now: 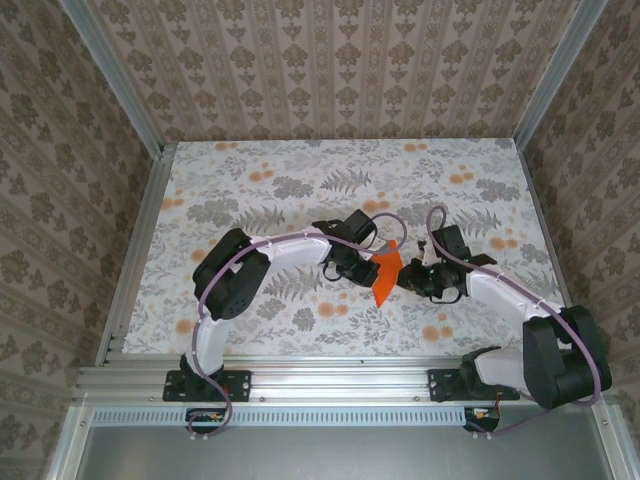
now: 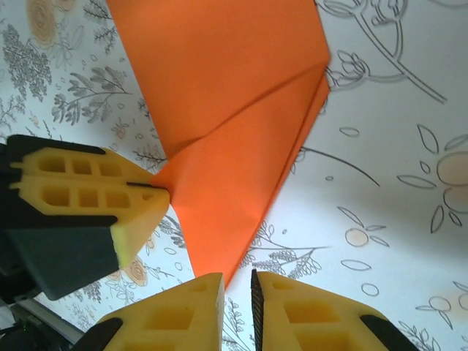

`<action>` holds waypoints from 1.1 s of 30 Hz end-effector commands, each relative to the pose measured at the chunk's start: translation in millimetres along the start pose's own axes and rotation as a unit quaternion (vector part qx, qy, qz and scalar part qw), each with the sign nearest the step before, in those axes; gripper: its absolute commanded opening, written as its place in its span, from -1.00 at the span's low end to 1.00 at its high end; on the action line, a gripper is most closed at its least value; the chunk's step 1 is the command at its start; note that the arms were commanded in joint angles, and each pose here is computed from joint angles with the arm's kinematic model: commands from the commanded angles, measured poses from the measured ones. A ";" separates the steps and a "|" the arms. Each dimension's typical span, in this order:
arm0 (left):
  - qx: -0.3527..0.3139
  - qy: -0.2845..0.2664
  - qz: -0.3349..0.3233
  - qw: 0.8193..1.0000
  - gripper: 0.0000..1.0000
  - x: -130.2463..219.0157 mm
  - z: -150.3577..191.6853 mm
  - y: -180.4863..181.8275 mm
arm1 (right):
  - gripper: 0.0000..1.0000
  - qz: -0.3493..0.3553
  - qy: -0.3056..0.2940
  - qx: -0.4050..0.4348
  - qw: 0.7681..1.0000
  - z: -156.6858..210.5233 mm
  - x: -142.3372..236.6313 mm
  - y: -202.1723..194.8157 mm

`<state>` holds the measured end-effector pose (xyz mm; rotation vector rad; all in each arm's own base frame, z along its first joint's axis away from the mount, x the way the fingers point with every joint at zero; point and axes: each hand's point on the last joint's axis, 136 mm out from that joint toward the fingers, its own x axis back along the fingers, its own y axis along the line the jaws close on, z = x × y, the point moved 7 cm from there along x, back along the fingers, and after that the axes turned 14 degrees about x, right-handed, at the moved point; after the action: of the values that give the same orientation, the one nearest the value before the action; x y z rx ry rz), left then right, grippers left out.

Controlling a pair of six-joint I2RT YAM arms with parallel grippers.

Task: Fold a paper plane with a square sheet of paper (pick it up from the middle)
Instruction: Third fold the triangle at the center of the table.

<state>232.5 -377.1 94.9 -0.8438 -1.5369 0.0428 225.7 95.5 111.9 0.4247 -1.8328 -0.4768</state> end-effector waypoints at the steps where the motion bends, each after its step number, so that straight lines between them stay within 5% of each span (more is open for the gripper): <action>1: -0.002 -0.009 0.007 1.000 -0.97 4.5 -5.0 0.0 | -0.64 -0.027 -0.011 -0.006 1.000 1.2 -0.4 3.4; 14: 0.000 -0.010 0.012 1.000 -0.97 4.2 -9.0 1.9 | -0.76 -0.121 0.026 -0.005 0.992 19.3 -36.3 25.0; 27: 0.014 -0.012 0.013 1.000 -0.97 5.3 -12.5 4.6 | -0.77 -0.125 0.052 -0.025 0.991 24.7 -67.4 16.3; 33: 0.020 -0.027 0.011 0.999 -0.53 13.5 -14.9 4.8 | -0.77 -0.088 0.061 -0.019 0.994 29.6 -66.6 8.4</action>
<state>242.5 -373.6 96.1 -0.8265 -1.5517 0.0802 223.5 143.2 61.5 0.6162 -1.6898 -0.6366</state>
